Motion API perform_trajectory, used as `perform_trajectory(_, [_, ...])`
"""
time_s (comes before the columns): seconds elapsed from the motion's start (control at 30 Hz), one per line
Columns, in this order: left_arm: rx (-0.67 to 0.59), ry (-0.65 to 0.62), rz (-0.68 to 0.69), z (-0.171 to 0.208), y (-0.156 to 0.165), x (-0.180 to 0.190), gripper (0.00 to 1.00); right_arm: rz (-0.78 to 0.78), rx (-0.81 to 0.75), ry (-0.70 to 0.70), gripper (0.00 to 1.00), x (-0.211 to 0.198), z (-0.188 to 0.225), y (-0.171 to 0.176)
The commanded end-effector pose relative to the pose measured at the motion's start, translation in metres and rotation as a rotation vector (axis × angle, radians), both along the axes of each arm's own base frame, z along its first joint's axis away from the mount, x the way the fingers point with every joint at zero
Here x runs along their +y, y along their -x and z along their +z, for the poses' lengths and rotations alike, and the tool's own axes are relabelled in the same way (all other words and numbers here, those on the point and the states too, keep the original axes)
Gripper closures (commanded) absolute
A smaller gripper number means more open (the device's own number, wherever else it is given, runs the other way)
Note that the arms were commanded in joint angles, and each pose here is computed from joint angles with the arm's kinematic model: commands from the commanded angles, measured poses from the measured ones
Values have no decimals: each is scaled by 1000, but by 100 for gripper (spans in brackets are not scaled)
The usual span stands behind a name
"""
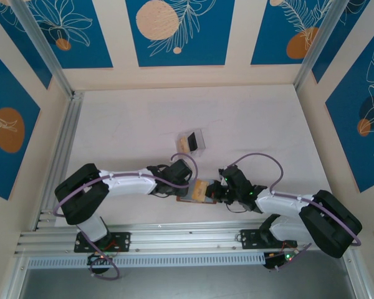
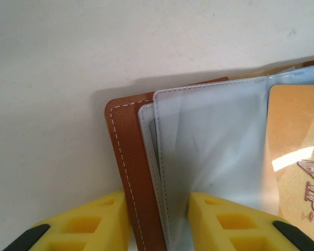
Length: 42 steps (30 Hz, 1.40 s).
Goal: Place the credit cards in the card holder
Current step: Insert the credit card into the card slot.
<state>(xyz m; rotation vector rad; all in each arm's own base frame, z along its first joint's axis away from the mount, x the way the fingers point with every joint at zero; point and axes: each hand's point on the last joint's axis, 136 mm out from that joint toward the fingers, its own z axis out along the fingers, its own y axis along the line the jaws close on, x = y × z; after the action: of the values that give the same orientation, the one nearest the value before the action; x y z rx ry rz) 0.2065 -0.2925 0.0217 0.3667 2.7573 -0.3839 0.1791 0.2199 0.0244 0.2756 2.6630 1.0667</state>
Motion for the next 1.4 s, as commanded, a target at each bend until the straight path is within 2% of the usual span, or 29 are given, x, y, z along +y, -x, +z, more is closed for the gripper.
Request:
perform_trajectory(0.0, [113, -157, -1, -39, 29, 35, 67, -33, 103, 121, 100, -24, -31, 20])
perform_trajectory(0.93, [120, -155, -6, -43, 29, 33, 67, 13, 186, 156, 100, -15, -47, 39])
perform_trajectory(1.2, [118, -156, -6, -40, 29, 34, 67, 132, 138, 142, 100, -3, -37, 35])
perform_trajectory(1.37, [94, -124, -24, -19, 26, 28, 63, 181, 139, 143, 100, -6, -33, 34])
